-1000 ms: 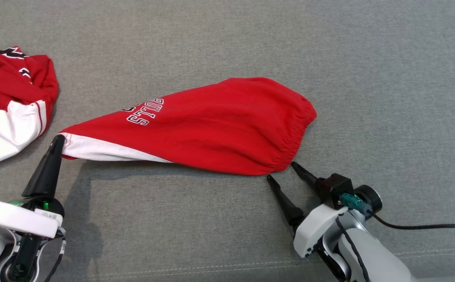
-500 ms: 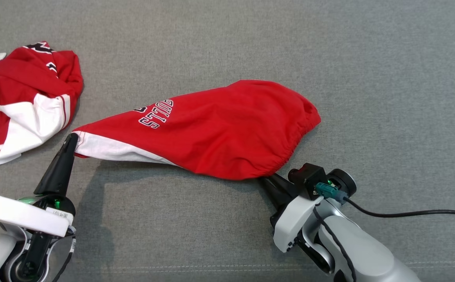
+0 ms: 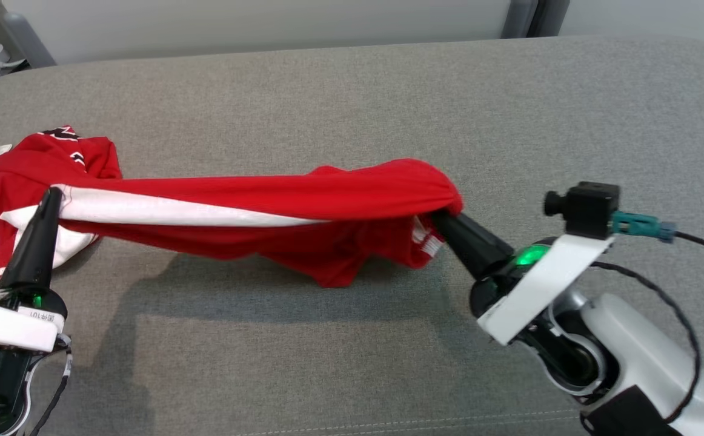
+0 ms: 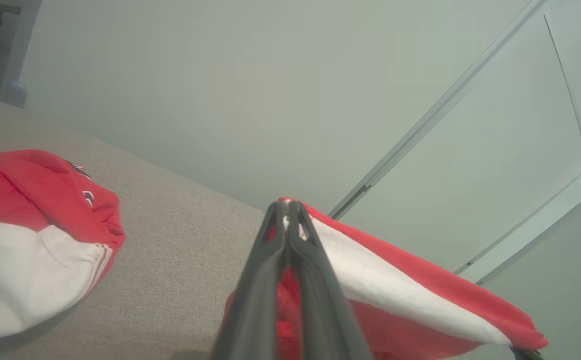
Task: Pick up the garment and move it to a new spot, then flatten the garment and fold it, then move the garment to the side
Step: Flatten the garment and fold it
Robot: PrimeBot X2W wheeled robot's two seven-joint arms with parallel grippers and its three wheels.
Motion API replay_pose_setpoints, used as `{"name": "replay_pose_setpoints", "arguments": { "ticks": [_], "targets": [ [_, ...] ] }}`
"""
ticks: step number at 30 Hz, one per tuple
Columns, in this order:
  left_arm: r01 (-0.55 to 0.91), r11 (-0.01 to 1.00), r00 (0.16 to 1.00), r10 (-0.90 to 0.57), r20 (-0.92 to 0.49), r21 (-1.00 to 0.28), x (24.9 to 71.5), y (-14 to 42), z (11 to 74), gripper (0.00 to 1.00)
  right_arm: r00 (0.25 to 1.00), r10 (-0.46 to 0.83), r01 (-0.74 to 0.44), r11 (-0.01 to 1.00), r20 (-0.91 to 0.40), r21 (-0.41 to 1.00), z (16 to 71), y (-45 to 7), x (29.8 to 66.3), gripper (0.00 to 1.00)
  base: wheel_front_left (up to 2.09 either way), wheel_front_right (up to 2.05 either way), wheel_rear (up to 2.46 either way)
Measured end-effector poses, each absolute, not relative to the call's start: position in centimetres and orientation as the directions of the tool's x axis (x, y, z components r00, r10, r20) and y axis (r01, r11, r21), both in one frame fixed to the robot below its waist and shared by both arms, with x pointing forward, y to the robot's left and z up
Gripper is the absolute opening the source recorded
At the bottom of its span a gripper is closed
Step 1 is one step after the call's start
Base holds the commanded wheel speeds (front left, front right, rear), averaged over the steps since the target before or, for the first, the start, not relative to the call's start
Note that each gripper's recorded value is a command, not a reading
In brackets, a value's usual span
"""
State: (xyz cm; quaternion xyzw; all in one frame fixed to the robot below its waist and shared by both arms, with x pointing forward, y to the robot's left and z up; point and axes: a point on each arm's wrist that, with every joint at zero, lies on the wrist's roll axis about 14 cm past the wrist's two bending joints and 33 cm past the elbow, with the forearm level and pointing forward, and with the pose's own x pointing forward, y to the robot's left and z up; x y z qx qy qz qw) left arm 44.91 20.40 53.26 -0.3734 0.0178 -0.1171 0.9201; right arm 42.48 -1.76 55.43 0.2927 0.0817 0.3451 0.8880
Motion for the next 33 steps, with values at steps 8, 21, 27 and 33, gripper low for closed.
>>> {"name": "replay_pose_setpoints", "arguments": {
  "ticks": [8, 21, 27, 33],
  "targets": [
    [0.129, 0.691, 0.929, -0.335, -0.157, -0.712, 44.2, 18.4, 47.5, 0.00, 0.829, 0.550, -0.402, 0.713, -0.103, 0.575, 49.4, -4.7, 44.6, 0.00, 0.00, 0.00, 0.00],
    [0.063, 0.676, 0.927, -0.312, -0.208, -0.734, 46.2, 17.0, 43.3, 0.00, 0.859, 0.466, -0.322, 0.814, -0.211, 0.483, 43.2, -2.7, 53.2, 0.00, 0.00, 0.00, 0.00],
    [0.059, 0.680, 0.919, -0.323, -0.227, -0.730, 45.9, 16.6, 42.5, 0.00, 0.818, 0.486, -0.314, 0.825, -0.306, 0.471, 40.6, -2.1, 51.8, 1.00, 0.00, 0.00, 0.00],
    [0.085, 0.670, 0.921, -0.335, -0.197, -0.738, 46.7, 15.9, 43.3, 0.00, 0.861, 0.445, -0.332, 0.859, -0.247, 0.391, 42.0, -3.9, 52.3, 1.00, 0.00, 0.00, 0.00]
  ]
}}
